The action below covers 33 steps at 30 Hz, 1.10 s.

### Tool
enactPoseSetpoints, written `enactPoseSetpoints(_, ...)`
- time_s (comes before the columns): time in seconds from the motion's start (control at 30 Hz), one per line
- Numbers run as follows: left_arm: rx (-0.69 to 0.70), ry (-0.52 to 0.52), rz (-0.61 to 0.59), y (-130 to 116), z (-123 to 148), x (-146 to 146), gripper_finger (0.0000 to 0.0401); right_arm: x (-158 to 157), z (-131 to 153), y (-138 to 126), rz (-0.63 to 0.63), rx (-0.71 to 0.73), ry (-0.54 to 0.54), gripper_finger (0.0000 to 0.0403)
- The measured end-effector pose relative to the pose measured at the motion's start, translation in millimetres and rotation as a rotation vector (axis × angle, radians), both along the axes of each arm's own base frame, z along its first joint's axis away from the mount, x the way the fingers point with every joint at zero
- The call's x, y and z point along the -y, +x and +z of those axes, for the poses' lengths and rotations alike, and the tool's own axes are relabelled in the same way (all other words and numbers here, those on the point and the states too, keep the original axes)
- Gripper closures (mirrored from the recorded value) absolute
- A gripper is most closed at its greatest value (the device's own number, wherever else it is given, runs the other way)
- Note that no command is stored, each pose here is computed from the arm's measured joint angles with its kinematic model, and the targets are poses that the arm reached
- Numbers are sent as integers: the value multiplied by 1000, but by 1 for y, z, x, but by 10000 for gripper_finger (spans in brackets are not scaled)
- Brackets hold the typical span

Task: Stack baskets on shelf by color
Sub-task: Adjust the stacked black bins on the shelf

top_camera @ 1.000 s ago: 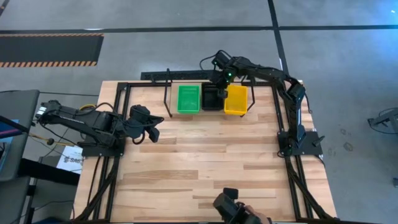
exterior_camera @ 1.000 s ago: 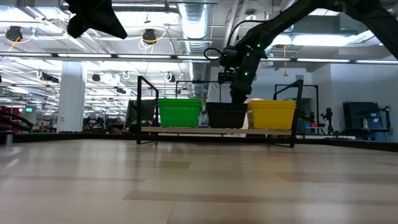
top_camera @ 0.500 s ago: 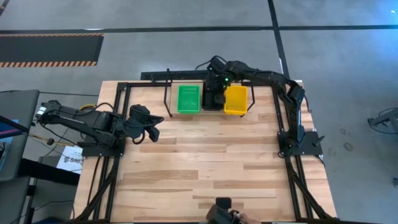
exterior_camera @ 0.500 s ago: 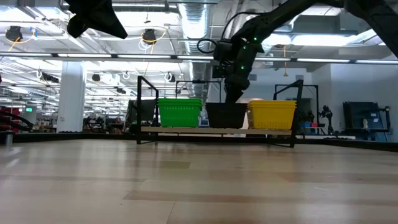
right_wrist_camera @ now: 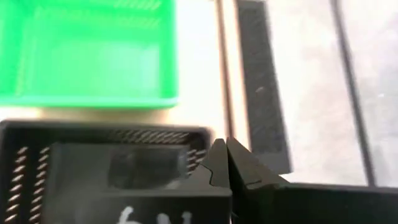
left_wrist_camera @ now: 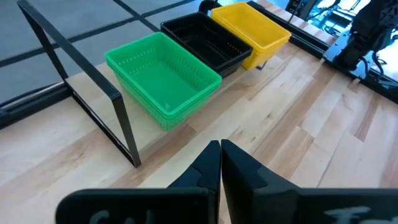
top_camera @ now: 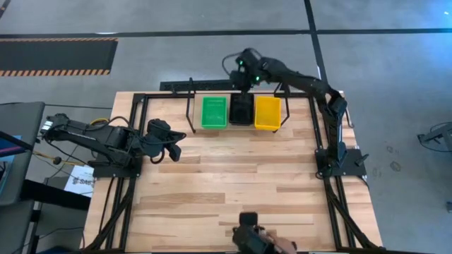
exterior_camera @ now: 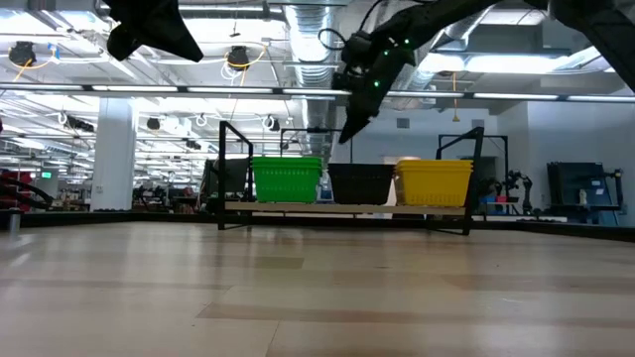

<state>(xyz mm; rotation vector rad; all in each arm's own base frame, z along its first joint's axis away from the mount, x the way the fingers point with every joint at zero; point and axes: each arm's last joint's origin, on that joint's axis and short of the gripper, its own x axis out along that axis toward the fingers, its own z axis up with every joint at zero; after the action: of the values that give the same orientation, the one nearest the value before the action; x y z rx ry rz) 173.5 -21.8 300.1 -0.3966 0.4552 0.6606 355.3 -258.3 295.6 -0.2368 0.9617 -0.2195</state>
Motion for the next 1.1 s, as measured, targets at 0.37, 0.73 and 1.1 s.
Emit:
enactPoseSetpoints(0.37, 13, -16, 16, 0, 0, 0, 401, 37, 0, -34, -112, -32, 39, 403)
enactPoseSetpoints(0.73, 15, -17, 18, 0, 0, 0, 401, 38, -28, -35, -123, -58, 71, 403)
enactPoseSetpoints(1.1, 19, -26, 20, 0, 0, 0, 401, 33, -44, -35, -121, -80, 94, 403)
